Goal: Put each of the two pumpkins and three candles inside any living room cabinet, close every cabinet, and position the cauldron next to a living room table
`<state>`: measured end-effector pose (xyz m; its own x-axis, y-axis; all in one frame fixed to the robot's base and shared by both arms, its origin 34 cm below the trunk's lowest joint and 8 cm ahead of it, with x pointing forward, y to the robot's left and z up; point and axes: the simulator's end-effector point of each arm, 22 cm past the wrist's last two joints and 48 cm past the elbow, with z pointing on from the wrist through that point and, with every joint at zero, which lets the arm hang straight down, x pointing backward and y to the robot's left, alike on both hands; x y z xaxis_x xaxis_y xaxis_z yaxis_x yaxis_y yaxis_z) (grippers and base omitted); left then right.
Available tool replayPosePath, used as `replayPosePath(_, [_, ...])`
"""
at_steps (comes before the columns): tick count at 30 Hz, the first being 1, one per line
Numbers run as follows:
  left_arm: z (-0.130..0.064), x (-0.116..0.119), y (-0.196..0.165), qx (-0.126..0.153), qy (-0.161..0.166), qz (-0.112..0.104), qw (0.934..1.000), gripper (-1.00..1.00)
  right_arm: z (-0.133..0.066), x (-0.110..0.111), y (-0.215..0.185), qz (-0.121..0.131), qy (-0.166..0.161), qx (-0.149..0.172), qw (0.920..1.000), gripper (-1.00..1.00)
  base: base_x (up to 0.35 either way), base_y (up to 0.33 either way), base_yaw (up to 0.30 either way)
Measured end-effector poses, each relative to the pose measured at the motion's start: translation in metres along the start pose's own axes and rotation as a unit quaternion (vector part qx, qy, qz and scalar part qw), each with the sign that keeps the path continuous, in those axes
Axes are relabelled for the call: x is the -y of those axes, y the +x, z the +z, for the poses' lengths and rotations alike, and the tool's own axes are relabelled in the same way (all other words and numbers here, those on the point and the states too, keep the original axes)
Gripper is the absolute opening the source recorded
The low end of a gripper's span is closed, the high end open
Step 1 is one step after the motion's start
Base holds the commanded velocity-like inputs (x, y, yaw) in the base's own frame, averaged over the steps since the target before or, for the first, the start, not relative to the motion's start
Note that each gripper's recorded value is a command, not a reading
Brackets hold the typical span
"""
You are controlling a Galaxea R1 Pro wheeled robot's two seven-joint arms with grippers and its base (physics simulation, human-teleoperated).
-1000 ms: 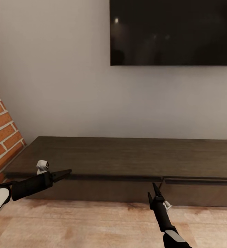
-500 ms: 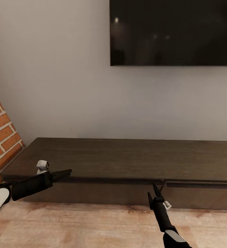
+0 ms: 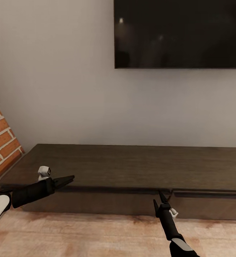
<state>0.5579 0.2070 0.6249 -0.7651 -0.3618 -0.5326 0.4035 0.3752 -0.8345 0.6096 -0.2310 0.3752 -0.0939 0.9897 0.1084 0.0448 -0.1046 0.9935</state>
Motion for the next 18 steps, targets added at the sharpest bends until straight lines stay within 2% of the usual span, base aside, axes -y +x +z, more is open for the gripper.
replayPosePath(18, [-0.0001,-0.0001,0.0001,0.000,0.000,0.000,1.0000,1.00,0.0000,0.0004,0.0018,0.000,0.001,-0.002,1.0000,1.00,0.020,0.000,0.000])
